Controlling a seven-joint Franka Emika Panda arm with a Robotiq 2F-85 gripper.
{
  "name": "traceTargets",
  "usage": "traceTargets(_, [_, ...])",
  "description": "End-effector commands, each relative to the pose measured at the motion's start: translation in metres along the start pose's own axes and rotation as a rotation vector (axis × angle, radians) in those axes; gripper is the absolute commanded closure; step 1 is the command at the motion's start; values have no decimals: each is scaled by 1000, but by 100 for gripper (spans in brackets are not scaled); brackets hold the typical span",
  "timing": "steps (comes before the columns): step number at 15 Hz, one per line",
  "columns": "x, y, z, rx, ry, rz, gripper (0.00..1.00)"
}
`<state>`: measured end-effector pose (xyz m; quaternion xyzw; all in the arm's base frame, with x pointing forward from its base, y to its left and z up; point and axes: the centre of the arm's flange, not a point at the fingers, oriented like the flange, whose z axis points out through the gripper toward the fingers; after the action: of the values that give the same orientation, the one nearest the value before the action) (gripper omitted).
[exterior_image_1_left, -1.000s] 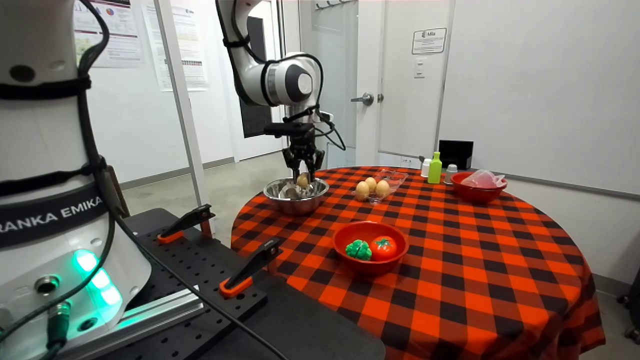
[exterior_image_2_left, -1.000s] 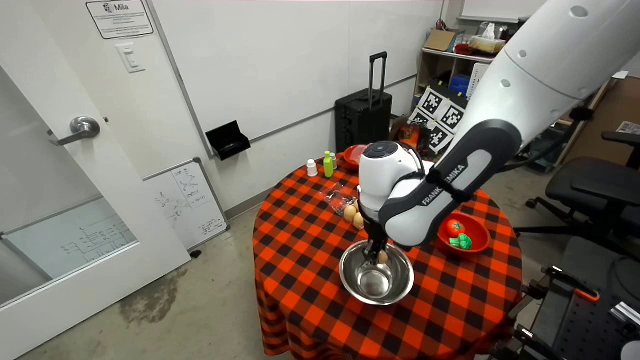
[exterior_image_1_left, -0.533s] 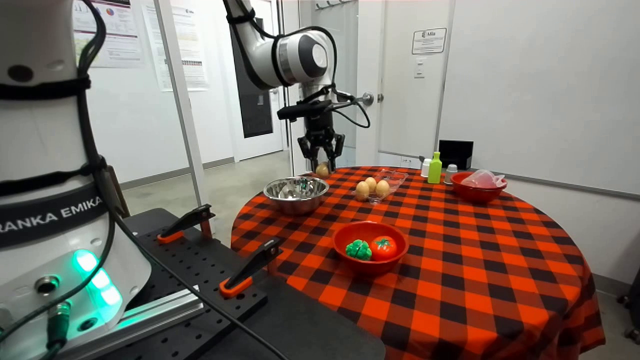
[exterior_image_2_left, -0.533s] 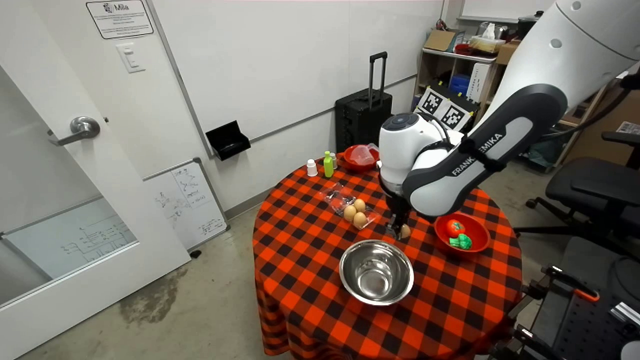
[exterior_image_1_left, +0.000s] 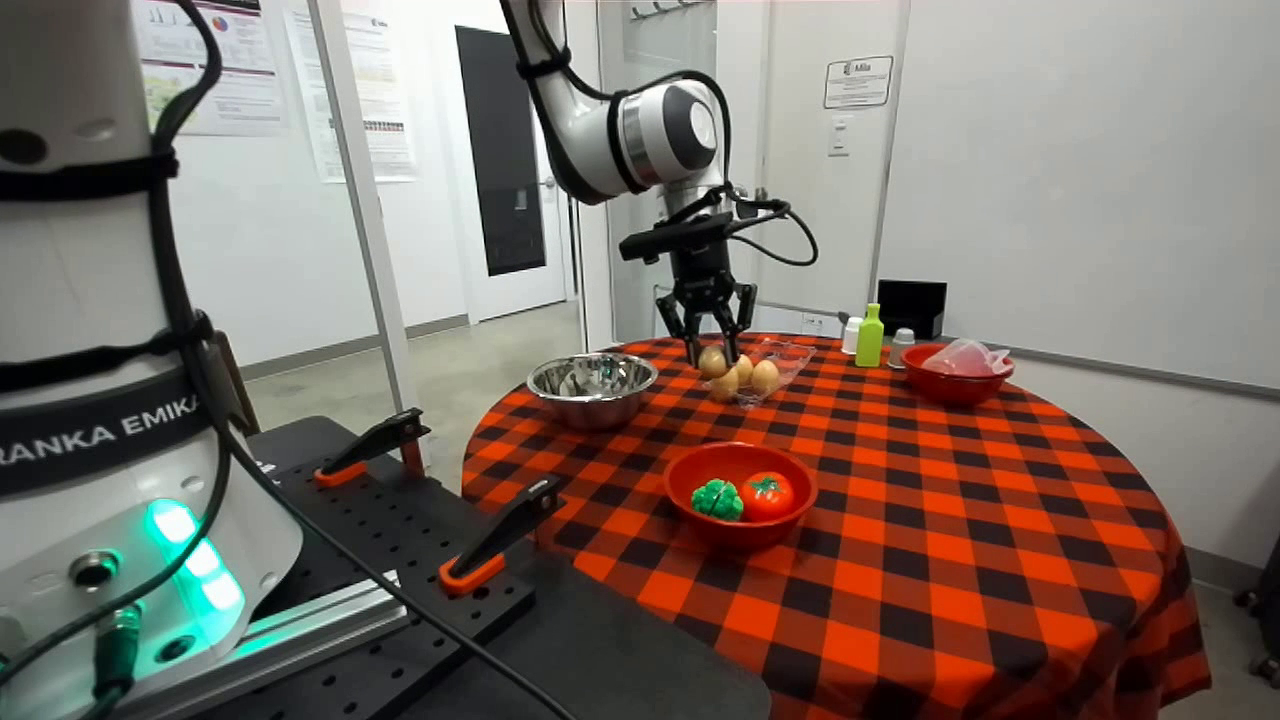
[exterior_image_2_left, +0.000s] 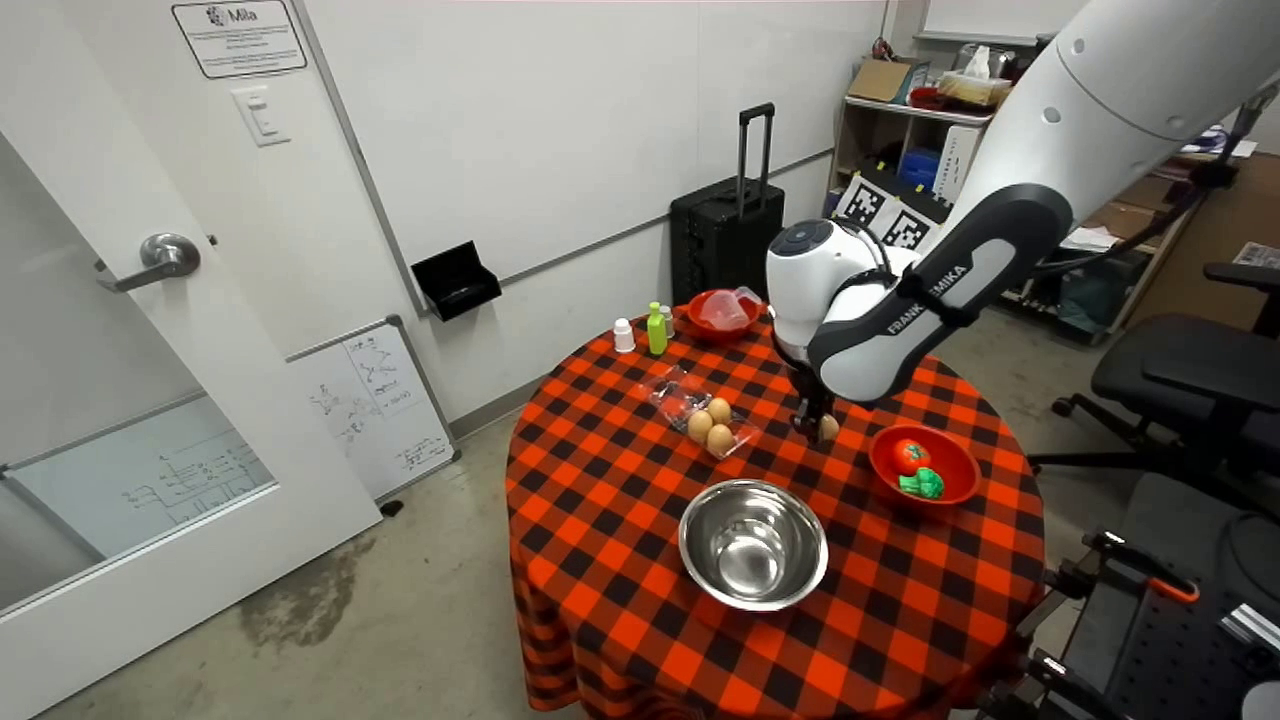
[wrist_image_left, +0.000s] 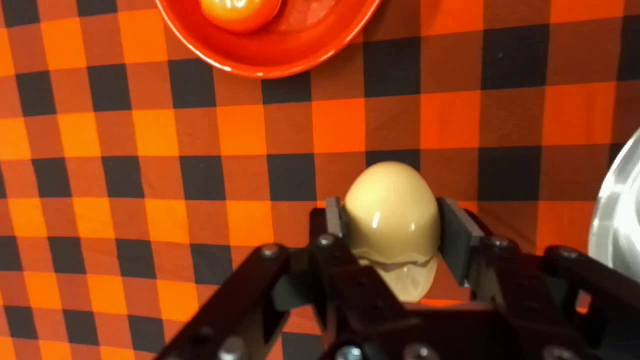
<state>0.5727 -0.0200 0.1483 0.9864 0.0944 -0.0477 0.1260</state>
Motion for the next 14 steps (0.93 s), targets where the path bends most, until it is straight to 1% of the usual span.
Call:
traceTargets(1, [33,25,28,12,18,-1,77])
traceTargets(6, [53,48,71,33,63,36,77])
traceTargets(11, [70,42,99,63,158,33,77])
traceTargets(14, [75,36,105,77,177,42,77])
